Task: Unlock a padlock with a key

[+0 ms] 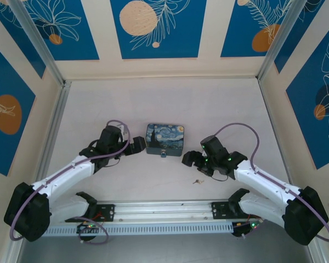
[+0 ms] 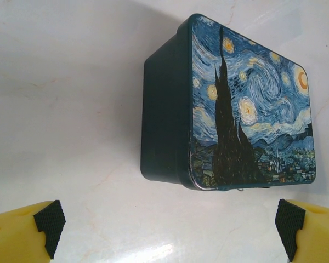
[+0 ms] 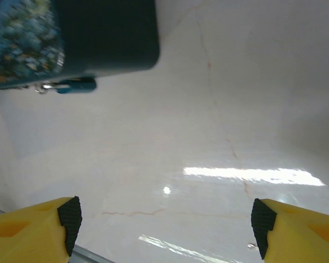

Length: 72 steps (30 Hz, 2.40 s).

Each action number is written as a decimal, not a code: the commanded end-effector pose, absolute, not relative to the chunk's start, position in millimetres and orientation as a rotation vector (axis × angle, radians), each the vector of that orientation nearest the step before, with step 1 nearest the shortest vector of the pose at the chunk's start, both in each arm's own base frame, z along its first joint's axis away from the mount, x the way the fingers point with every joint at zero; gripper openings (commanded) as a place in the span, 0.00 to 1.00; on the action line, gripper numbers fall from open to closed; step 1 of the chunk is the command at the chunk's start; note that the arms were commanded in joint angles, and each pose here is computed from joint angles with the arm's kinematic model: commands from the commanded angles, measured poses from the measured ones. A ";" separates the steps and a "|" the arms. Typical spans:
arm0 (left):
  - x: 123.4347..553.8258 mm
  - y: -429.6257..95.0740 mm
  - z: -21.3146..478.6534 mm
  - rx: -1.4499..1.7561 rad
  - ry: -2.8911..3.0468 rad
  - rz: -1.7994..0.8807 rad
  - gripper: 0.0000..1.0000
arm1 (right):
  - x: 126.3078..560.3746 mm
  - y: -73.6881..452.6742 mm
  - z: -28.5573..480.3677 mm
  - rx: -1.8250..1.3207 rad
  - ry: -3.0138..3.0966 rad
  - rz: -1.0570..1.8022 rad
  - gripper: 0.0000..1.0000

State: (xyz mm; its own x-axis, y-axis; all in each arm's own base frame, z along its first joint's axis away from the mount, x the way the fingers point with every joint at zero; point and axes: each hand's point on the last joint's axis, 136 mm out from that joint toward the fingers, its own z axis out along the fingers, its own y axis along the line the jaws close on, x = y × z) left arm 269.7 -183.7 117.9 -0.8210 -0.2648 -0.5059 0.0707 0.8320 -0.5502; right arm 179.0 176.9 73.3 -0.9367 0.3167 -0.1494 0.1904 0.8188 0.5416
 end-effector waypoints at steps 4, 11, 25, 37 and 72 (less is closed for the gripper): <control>260.0 -200.0 120.8 -0.104 2.430 -0.836 1.00 | 151.2 152.4 58.3 0.405 2.877 0.560 0.80; 254.1 -213.3 118.4 -0.083 2.442 -0.861 1.00 | 140.5 143.3 48.1 0.316 2.895 0.446 0.68; 254.0 -222.1 112.4 -0.044 2.475 -0.850 1.00 | 133.8 150.6 44.1 0.028 2.995 0.236 0.66; 254.9 -224.8 111.6 -0.025 2.484 -0.851 1.00 | 130.0 149.8 34.4 -0.068 3.034 0.127 0.68; 259.6 -230.5 106.0 -0.020 2.499 -0.852 1.00 | 104.6 185.0 50.3 0.147 3.048 0.442 0.66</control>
State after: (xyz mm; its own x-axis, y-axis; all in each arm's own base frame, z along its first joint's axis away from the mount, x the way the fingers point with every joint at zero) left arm 255.2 -220.7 94.4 -0.8871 -0.1898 -0.4208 0.0930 0.8194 -0.5657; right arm 116.4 189.9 53.4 -0.9945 0.0179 -0.1028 -0.0110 0.9618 0.2736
